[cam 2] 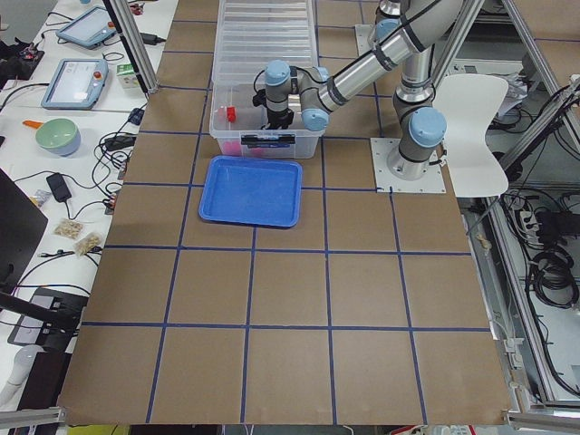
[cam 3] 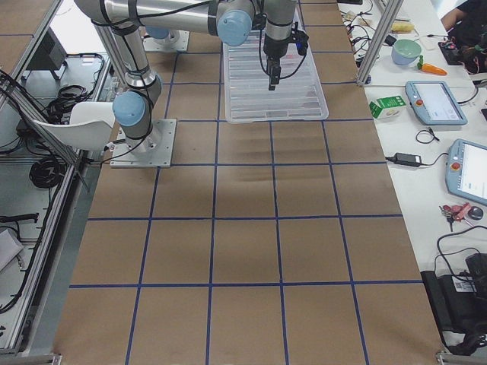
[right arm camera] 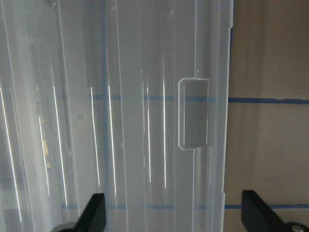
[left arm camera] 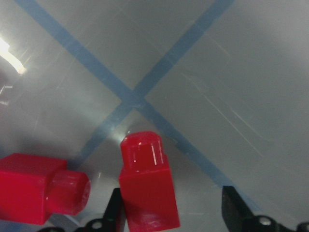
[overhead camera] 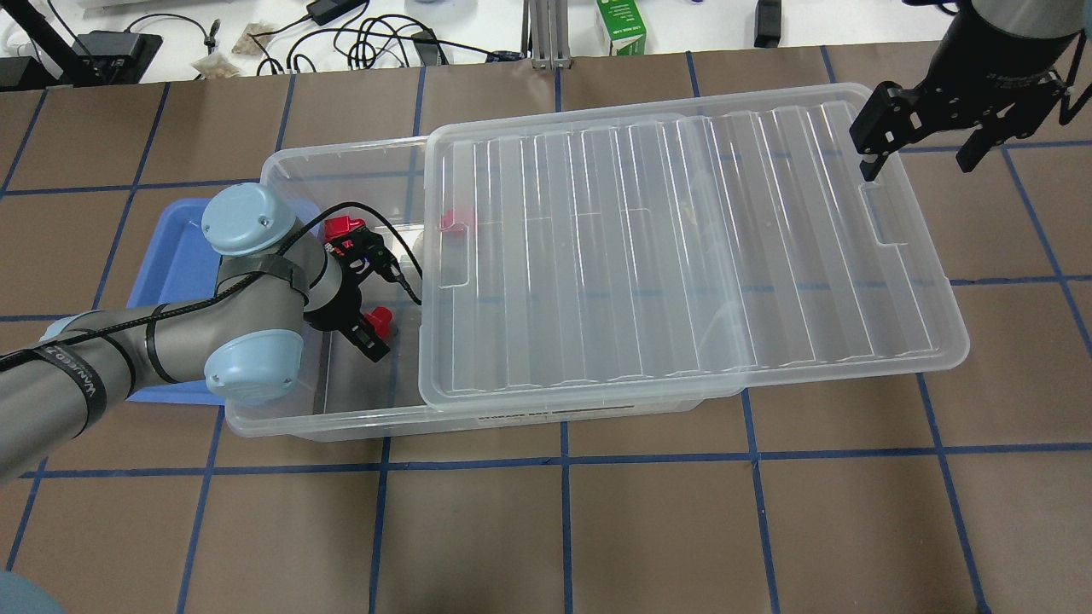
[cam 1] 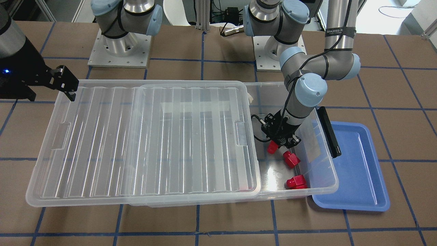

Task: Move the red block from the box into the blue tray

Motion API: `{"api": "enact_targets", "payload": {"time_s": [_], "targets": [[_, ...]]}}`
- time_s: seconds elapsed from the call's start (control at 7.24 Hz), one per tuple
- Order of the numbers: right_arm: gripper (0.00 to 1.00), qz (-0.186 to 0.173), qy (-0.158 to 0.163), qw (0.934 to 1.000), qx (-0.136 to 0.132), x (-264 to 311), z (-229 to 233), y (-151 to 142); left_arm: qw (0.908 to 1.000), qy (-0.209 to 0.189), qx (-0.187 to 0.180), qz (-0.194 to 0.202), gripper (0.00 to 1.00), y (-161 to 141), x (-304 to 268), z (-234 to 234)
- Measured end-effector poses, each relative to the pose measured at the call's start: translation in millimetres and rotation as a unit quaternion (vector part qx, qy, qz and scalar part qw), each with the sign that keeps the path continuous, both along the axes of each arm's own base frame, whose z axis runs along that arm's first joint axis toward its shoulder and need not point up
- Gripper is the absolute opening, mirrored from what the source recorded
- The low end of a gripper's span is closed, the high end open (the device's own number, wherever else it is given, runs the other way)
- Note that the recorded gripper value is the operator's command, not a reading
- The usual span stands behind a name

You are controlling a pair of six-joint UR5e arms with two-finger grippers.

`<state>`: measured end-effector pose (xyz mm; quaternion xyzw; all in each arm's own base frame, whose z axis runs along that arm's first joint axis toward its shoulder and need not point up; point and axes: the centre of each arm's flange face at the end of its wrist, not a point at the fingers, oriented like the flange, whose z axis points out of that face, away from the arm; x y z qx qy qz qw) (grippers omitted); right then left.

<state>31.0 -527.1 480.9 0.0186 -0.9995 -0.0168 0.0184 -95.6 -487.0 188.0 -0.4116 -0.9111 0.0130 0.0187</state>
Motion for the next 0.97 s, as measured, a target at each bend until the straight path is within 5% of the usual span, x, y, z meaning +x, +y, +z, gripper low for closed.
{"api": "enact_targets", "payload": {"time_s": [0.55, 0.97], "targets": [[1.0, 0.0, -0.001, 1.0, 0.001, 0.3, -0.9, 1.1, 0.999, -0.007, -0.036, 0.026, 0.0, -3.7, -2.6, 32.1], [1.0, 0.001, -0.002, 1.0, -0.001, 0.6, 0.3, 0.7, 0.9982, -0.012, -0.005, 0.059, 0.0, -1.2, 12.1, 115.4]]}}
